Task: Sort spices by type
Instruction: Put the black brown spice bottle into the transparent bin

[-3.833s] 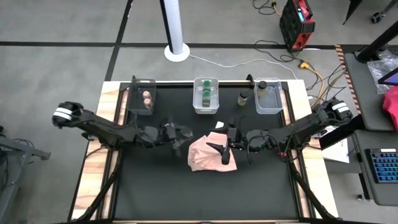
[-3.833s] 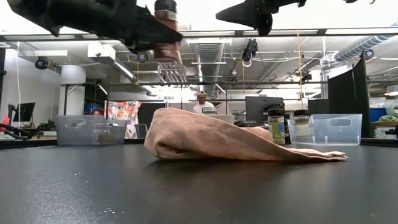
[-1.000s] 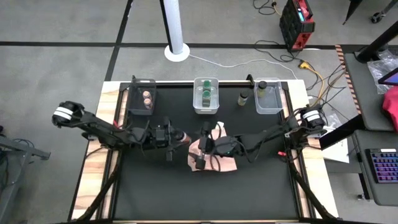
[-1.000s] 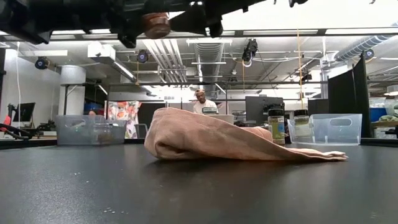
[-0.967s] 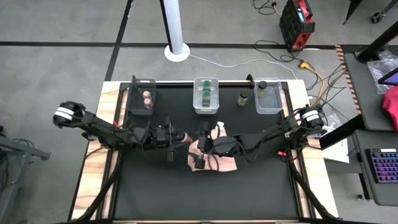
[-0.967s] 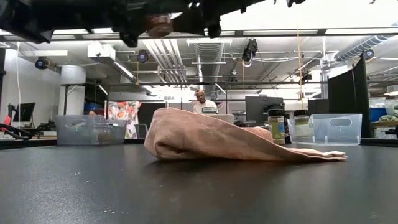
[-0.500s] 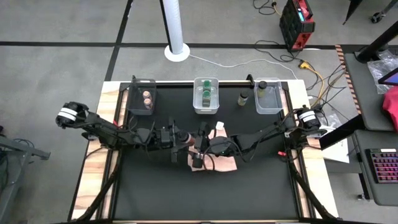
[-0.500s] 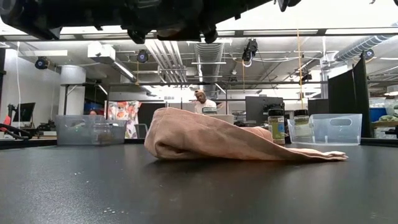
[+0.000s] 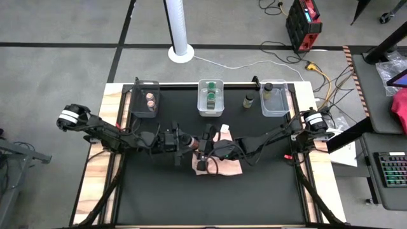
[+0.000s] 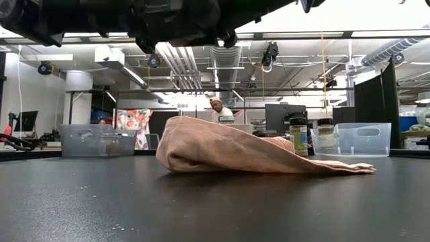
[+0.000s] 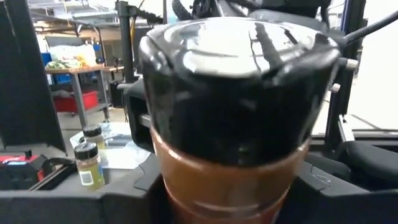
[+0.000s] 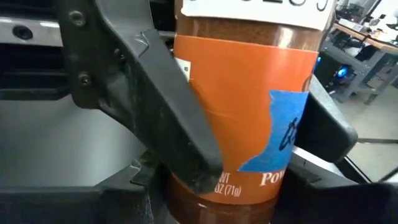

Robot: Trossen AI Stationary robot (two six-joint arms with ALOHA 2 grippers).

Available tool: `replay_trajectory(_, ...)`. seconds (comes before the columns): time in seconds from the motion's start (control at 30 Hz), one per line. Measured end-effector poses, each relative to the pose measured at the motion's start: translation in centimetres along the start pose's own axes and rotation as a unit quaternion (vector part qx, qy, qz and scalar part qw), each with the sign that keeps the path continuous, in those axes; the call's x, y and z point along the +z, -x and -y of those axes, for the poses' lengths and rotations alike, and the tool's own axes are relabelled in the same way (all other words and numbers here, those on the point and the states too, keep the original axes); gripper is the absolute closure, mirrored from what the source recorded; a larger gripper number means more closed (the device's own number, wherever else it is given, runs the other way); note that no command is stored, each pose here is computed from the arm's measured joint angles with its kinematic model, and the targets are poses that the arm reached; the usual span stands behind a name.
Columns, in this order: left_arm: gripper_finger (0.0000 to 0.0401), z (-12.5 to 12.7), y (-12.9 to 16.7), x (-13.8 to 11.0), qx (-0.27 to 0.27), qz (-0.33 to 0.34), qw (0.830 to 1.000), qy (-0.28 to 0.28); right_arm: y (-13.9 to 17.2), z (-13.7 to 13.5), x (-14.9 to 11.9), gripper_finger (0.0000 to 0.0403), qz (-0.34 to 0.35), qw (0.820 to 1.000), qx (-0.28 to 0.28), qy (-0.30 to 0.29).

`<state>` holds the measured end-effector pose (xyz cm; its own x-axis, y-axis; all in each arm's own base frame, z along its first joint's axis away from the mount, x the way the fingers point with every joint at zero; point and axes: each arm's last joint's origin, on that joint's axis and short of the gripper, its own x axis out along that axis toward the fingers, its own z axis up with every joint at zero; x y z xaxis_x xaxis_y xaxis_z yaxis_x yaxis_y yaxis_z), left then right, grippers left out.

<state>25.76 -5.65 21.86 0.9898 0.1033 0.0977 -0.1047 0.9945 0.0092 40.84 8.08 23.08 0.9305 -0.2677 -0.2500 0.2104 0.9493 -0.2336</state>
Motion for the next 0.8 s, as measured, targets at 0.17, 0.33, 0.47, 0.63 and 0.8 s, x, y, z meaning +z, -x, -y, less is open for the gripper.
replay_trajectory(0.17, 0.0175, -0.2, 0.2, -0.3, 0.015, -0.031, 0.999, -0.012, 0.1, 0.2, -0.3, 0.0221, -0.025, 1.000, -0.010, 0.003)
replay_trajectory(0.33, 0.0120, -0.6, 0.7, 0.2, 0.042, -0.046, 0.997, -0.047, 0.7, 0.6, -0.5, 0.0221, -0.061, 0.997, -0.044, 0.016)
replay_trajectory(0.47, 0.0094, -0.7, 1.2, 0.8, 0.039, -0.053, 0.994, -0.082, 0.9, 0.6, -0.7, 0.0221, -0.080, 0.995, -0.050, 0.028)
replay_trajectory(0.63, 0.0086, -1.0, 1.7, 1.5, 0.031, -0.054, 0.994, -0.085, 1.0, 0.4, -0.8, 0.0221, -0.084, 0.995, -0.047, 0.020)
replay_trajectory(0.8, 0.0086, -0.9, 1.4, 1.8, -0.002, -0.036, 0.996, -0.082, 1.1, 0.3, -0.8, 0.0221, -0.082, 0.995, -0.045, 0.020)
